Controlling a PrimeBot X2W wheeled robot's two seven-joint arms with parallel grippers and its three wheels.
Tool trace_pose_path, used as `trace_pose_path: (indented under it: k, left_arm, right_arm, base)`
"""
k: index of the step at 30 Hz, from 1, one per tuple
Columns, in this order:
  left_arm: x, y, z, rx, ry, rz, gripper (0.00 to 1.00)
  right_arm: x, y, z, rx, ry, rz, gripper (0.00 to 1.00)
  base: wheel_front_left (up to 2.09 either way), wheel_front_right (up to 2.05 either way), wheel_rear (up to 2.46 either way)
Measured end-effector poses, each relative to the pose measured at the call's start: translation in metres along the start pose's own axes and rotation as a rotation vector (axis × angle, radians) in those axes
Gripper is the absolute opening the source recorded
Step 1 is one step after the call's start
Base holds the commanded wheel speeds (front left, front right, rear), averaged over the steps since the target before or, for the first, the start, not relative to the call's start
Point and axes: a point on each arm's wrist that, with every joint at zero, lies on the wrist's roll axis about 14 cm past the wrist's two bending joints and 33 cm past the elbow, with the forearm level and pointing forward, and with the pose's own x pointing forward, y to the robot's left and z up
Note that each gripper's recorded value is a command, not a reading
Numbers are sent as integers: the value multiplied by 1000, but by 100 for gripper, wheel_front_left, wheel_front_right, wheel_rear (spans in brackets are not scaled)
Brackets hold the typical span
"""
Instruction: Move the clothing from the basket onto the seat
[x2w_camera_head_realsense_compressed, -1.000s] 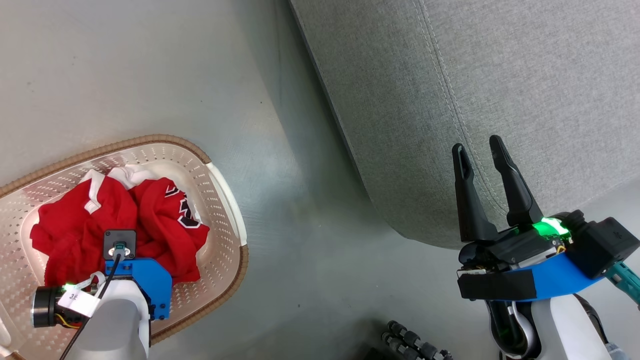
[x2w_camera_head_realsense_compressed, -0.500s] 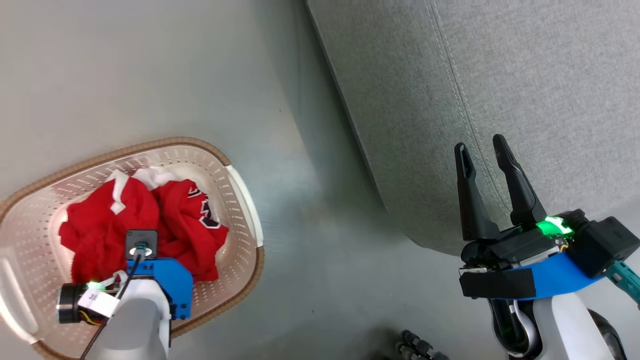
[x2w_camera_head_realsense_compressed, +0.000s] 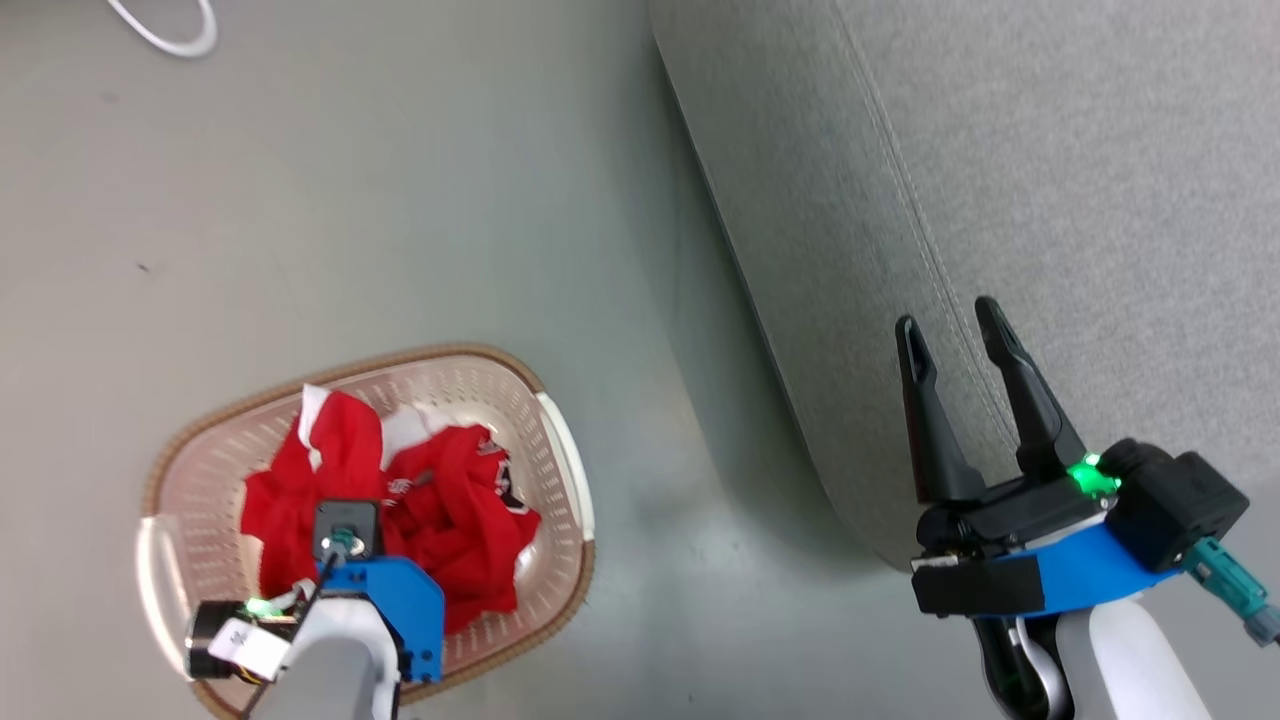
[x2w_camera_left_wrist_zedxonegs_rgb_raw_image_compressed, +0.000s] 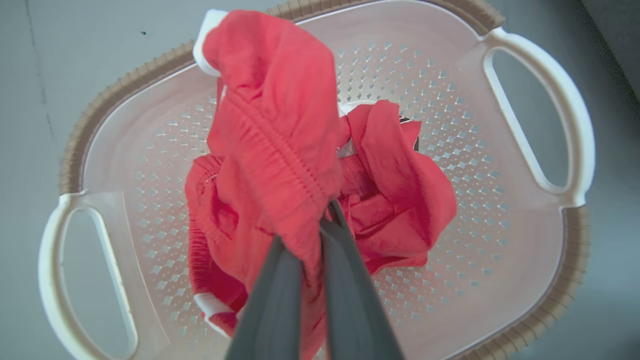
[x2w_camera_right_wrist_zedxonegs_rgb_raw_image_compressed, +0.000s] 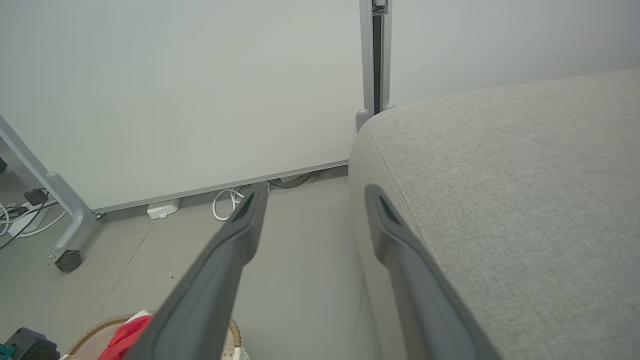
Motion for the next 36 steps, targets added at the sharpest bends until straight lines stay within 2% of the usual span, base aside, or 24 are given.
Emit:
trace_pose_path:
  k: [10,16,21,36]
  left_arm:
    - [-53,2,8,-6,-116,-1,0]
    - [-80,-3,20,34,-215,-17,0]
    - [-100,-2,76,70,-376,-39,0]
    - [-160,-21,115,90,-596,-82,0]
  right_arm:
    - [-17,25,27,-5,-69,71,100]
    - [-23,45,39,5,-107,131,100]
    - [-32,58,39,12,-107,167,100]
    - [-50,92,51,15,-141,271,100]
  base:
    - [0,0,0]
    - [0,0,0]
    - [0,0,0]
    - [0,0,0]
